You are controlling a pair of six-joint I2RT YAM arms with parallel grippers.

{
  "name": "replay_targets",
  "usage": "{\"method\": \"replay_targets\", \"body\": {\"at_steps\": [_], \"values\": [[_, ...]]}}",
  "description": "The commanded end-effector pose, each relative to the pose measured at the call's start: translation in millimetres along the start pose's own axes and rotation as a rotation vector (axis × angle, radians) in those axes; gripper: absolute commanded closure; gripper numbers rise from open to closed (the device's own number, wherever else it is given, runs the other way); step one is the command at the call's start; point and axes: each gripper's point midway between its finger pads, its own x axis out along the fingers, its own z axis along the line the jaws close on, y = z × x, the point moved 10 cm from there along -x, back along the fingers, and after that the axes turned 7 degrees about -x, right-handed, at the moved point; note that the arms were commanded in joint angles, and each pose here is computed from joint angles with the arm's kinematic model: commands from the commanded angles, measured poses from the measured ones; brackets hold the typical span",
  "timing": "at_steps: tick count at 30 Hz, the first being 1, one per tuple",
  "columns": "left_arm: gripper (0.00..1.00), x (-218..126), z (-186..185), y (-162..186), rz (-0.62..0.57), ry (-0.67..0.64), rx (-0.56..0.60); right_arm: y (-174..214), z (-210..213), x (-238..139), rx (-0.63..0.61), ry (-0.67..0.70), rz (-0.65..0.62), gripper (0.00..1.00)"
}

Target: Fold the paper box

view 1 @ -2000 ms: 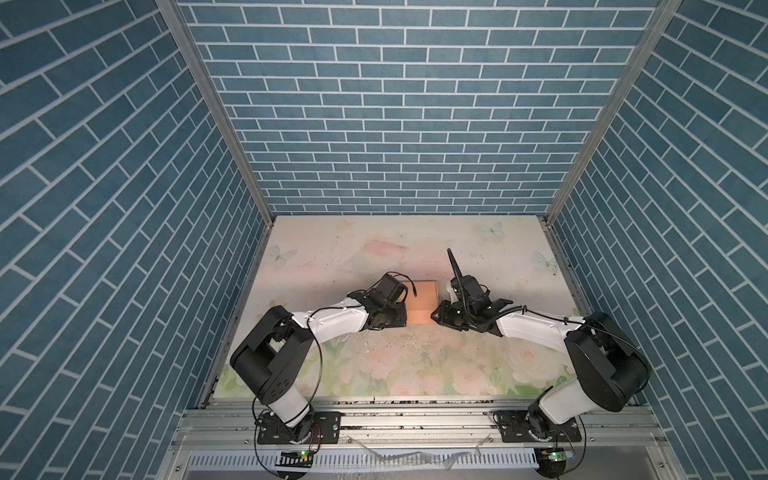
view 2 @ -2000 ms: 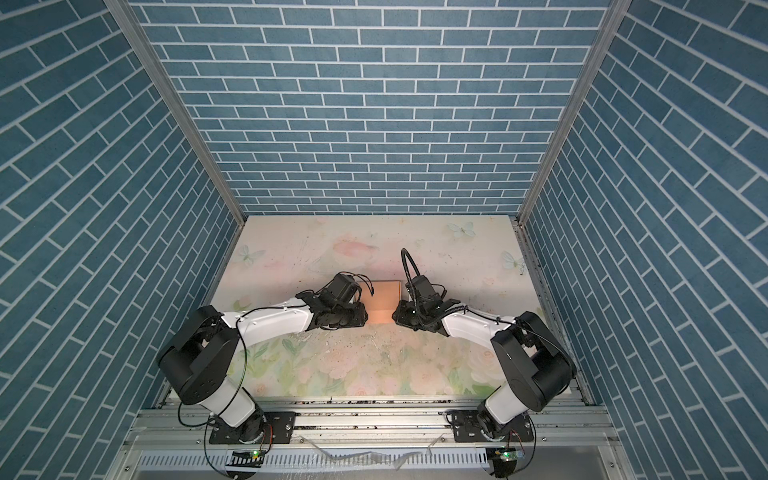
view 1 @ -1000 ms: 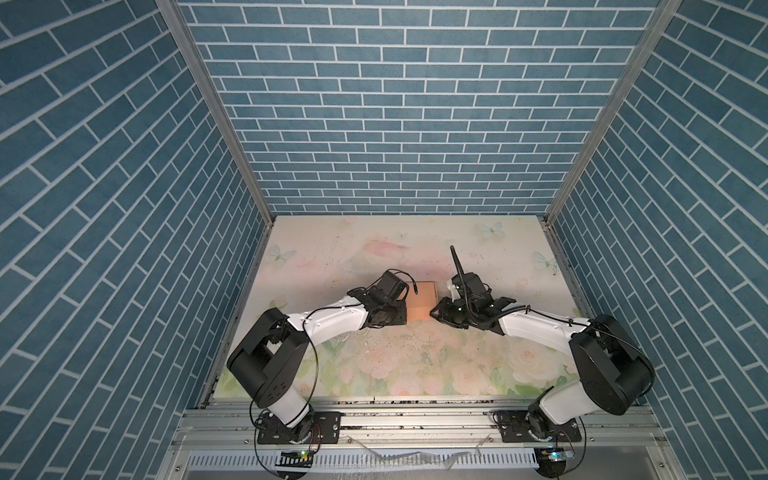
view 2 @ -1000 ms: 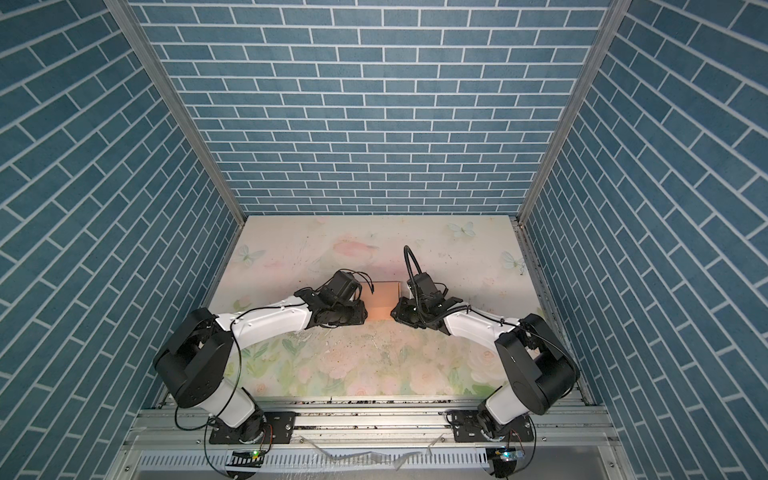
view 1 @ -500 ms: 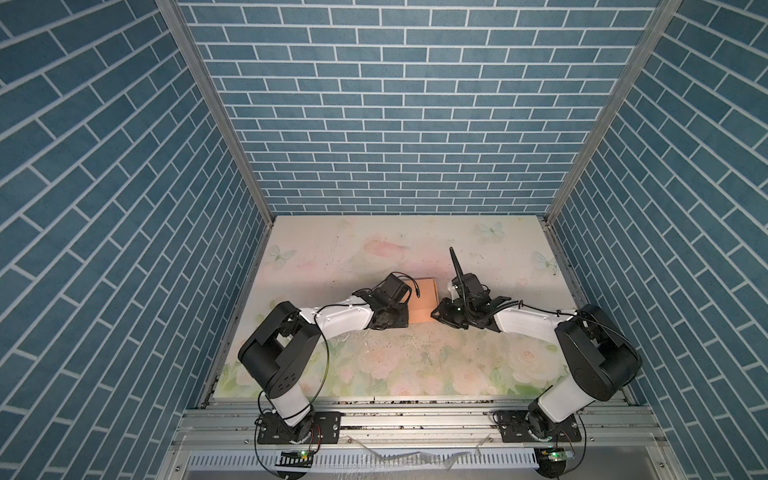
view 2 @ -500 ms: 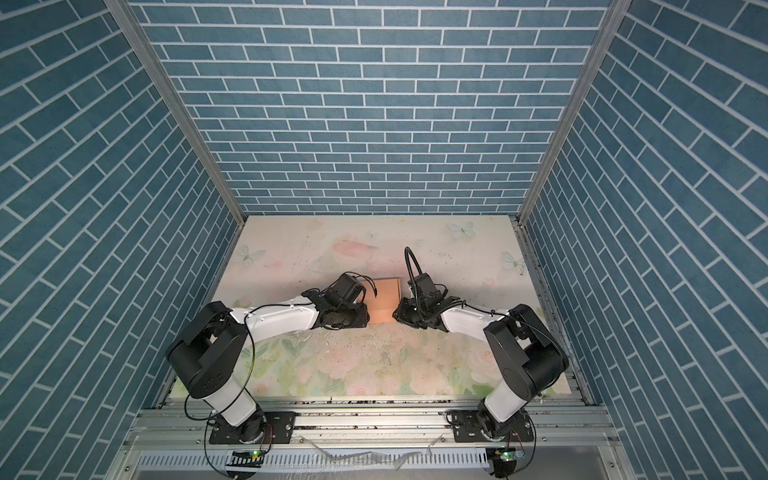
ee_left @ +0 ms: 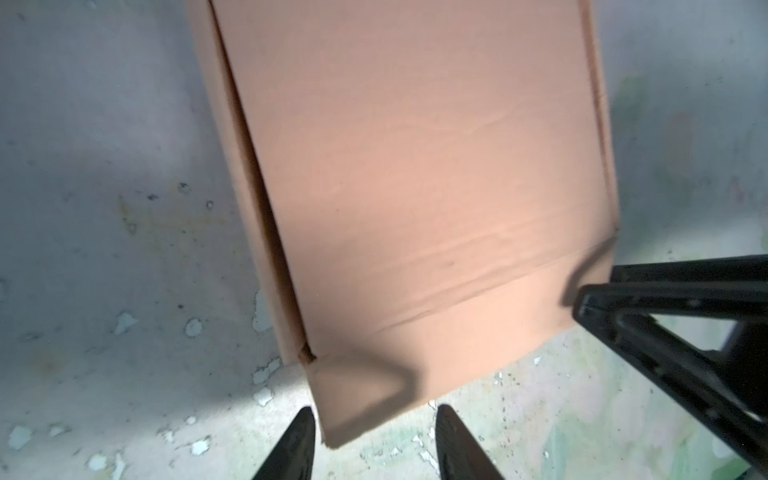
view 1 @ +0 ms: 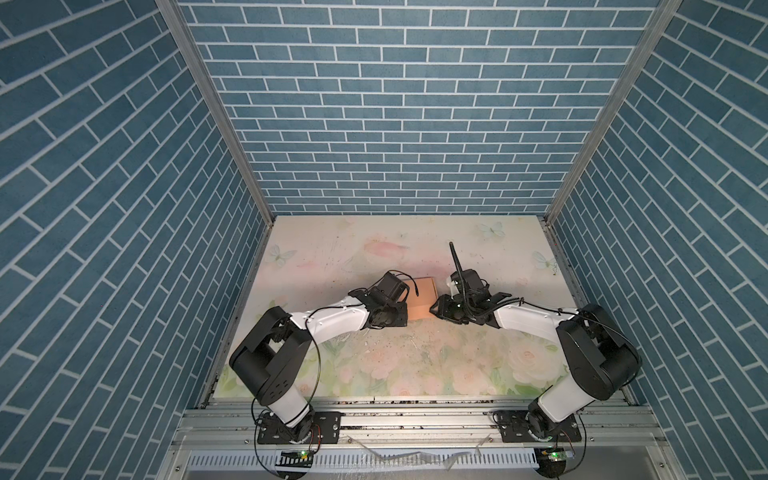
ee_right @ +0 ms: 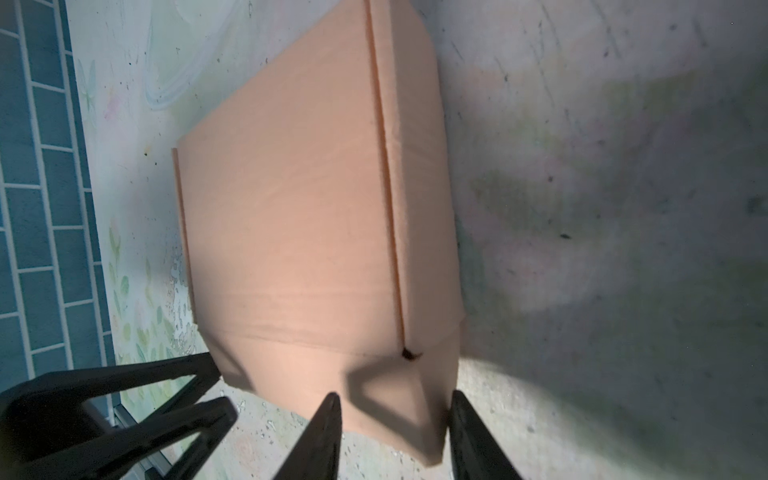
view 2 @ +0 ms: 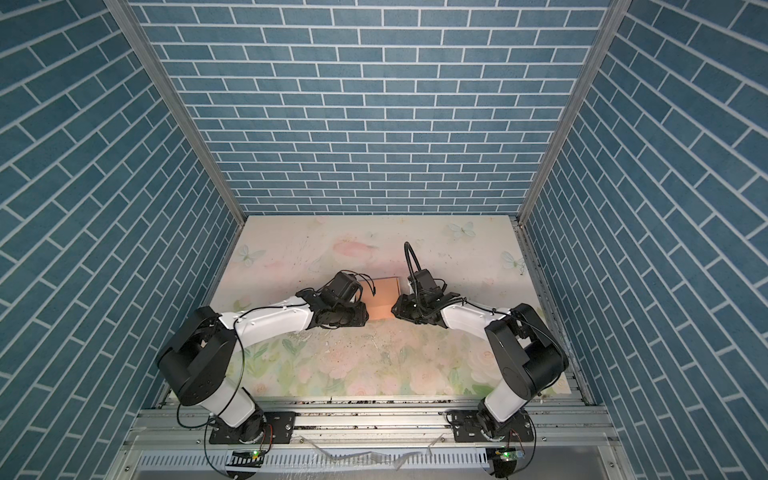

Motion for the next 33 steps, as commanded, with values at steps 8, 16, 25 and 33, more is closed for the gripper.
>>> {"method": "replay_targets", "body": {"at_steps": [8, 16, 25, 33], "values": [[0.50, -21.0, 16.3, -4.8, -0.035, -0.023, -0.020, -11.9, 0.2, 9.2, -0.045, 0.036, 0.001, 0.57], [0.50, -25.1, 17.1, -39.8, -0.089, -0.035, -0.035, -15.9, -3.6, 8.6, -0.086, 0.083, 0.005, 0.57], [0.50, -26.5, 19.5, -77.2, -0.123, -0.055, -0.045, -40.3, 8.5, 18.1, -0.277, 0.020, 0.005, 0.57], [0.50, -12.8, 20.1, -103.8, -0.102, -0.090, -0.014, -64.0, 23.5, 29.2, -0.492, -0.024, -0.002, 0.54]]}}
